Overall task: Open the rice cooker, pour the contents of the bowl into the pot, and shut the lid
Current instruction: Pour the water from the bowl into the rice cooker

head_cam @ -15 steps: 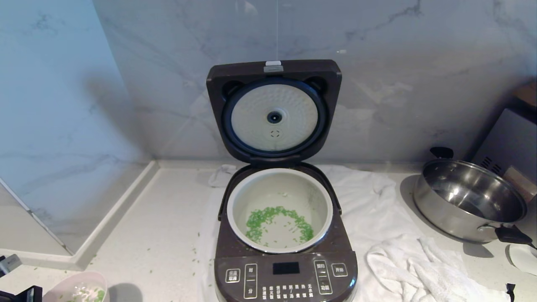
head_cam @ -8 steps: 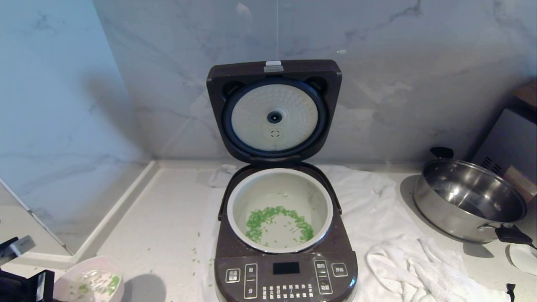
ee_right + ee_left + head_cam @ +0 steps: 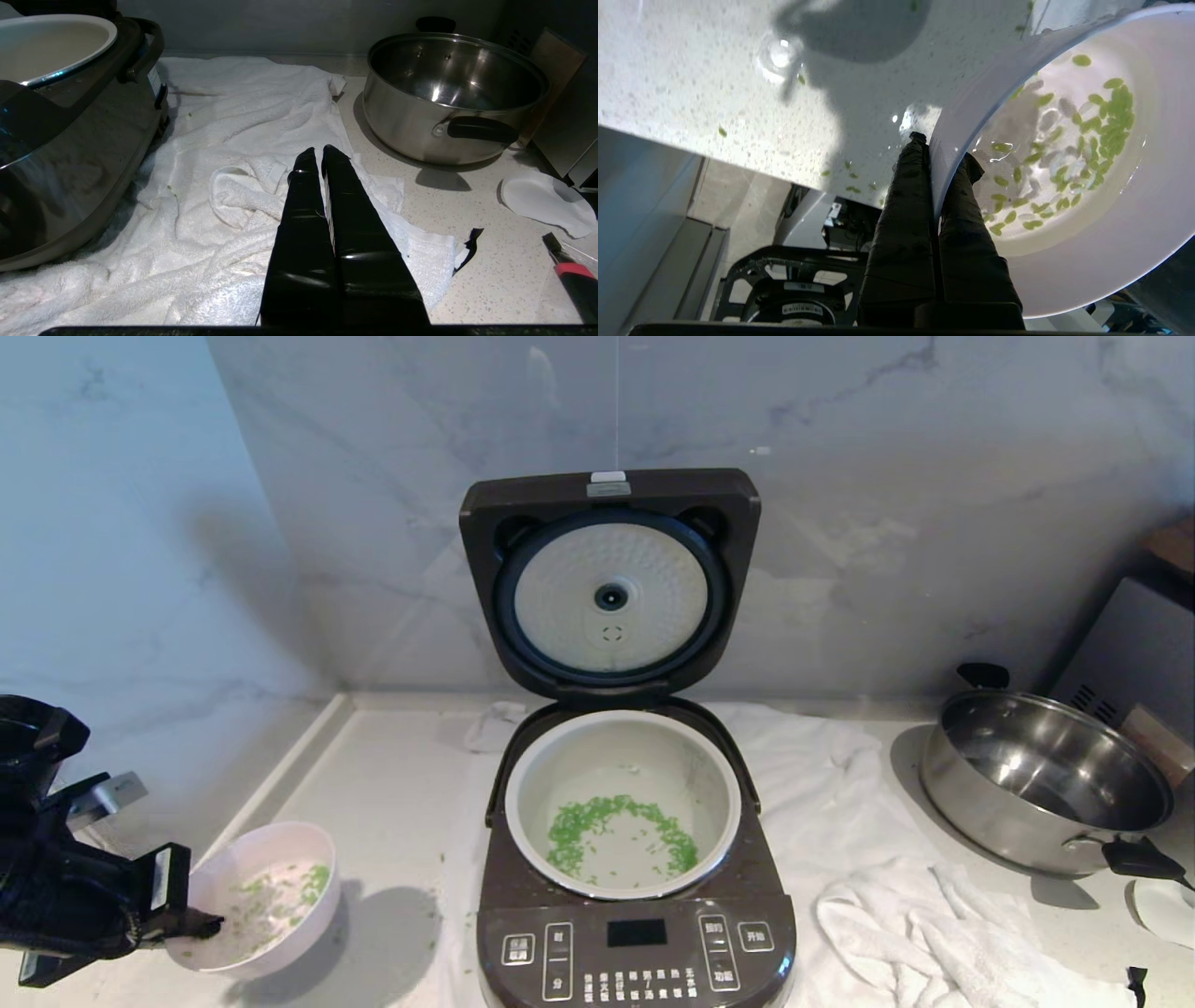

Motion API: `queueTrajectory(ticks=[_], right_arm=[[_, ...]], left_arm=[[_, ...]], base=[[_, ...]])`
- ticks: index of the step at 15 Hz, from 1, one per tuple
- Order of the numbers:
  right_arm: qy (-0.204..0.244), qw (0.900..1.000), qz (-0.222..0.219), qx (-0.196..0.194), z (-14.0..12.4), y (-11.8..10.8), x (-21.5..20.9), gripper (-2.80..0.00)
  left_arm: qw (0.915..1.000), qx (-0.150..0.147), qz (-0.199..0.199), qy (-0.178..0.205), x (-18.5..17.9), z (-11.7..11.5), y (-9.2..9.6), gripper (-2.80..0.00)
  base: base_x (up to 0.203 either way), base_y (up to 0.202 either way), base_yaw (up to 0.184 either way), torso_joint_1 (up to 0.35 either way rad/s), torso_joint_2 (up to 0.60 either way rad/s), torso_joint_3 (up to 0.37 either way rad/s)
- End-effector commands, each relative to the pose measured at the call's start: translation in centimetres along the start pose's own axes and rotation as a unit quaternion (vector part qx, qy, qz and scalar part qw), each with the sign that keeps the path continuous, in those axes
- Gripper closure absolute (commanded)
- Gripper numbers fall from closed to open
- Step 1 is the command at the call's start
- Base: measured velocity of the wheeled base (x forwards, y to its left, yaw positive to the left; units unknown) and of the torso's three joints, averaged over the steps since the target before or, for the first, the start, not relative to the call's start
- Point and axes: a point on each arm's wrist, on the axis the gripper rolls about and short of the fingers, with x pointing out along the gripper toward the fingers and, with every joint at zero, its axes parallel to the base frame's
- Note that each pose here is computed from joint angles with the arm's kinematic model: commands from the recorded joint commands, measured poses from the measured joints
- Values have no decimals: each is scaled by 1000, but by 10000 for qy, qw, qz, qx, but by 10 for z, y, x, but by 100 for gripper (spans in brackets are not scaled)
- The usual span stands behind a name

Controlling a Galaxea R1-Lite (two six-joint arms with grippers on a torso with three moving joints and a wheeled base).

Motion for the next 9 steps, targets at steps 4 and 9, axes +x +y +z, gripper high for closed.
queueTrajectory(ticks=[4,9], right_arm=[[7,10000,3,-5,0,0,0,0],[7,10000,3,-3,0,0,0,0]], left_arm=[[9996,219,-86,184,4,29,-23,0],[9986,385,-269,253,4,39,-58,0]], base=[[0,0,0,0,0,0],[0,0,0,0,0,0]])
